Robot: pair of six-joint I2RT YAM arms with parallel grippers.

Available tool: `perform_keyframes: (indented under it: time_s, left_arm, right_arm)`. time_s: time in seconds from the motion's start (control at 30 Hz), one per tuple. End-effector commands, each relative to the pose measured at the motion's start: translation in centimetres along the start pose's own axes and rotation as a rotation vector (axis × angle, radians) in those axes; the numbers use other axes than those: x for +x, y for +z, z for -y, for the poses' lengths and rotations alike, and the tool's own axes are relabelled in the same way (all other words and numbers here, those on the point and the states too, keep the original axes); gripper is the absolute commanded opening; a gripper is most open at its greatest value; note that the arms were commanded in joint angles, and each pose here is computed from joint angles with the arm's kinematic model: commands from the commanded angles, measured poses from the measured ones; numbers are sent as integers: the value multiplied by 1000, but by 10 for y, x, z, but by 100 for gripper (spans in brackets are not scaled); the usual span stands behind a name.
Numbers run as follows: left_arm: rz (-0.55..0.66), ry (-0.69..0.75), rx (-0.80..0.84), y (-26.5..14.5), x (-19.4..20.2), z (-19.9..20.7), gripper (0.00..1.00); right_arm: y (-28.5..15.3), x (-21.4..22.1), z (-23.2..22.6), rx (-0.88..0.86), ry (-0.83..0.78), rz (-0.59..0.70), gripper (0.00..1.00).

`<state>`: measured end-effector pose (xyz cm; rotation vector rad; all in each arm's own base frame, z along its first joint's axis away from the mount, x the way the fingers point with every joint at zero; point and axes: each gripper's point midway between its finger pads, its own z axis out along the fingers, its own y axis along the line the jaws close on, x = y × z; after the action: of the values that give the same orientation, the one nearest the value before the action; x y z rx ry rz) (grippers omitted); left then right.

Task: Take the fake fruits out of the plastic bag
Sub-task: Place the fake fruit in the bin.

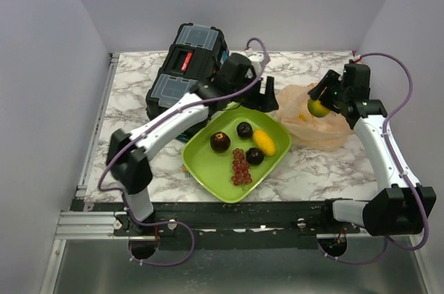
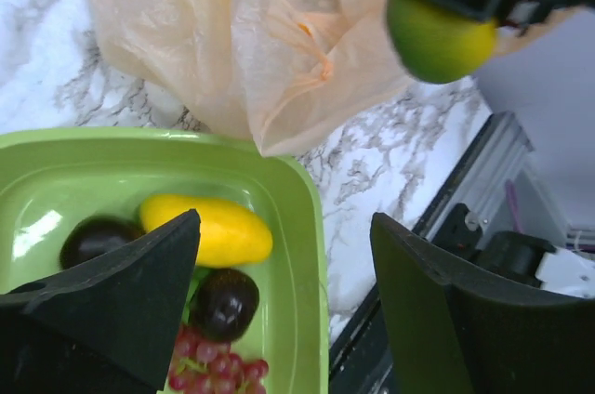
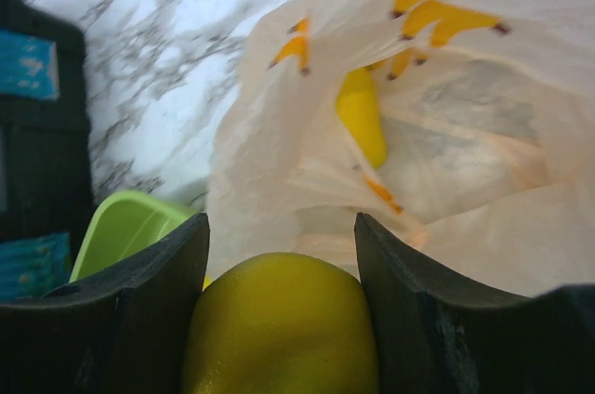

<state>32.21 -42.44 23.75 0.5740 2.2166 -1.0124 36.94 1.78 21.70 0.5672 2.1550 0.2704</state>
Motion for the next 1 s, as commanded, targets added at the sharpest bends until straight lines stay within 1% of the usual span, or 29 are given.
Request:
perform_keyframes:
  time_s: [0.0,0.1,0.27,0.33,0.43,0.53,0.7,0.8,0.97]
  left_arm:
    - [161,57,64,-94,-30,17,75]
    - [243,136,12,-141,-36,9,77]
    - [413,281,-235,-208,-42,-24,81]
    - [486,317,-337,-233,-44,-36,82]
    - [566,366,-429,-260,-48,-46,82]
    - [602,375,-503,-272,-46,-57,82]
    - [645,422,-574,-282,-42,-60,84]
    - [653,426,-578,-278,-39,-60,85]
    - [634,432,-566,-271,-37,-60,85]
  right_arm:
    - [-30,26,-54,-188,-27,-71,30]
    - [-37,70,-95,-258,-68,-132,30]
    - [-52,146,-156,-372,-158,-198,30]
    - [-51,176,-170,-388,-188,-236,30]
    - [-50,224,-194,-409,-263,-304,30]
    - [-49,259,-216,-419,-331,-337,31]
    - [-45,311,-222,-398,-416,-395,31]
    - [-47,337,-216,-408,-446,-403,32]
    - [-36,360,-192,-350,-522,-378,34]
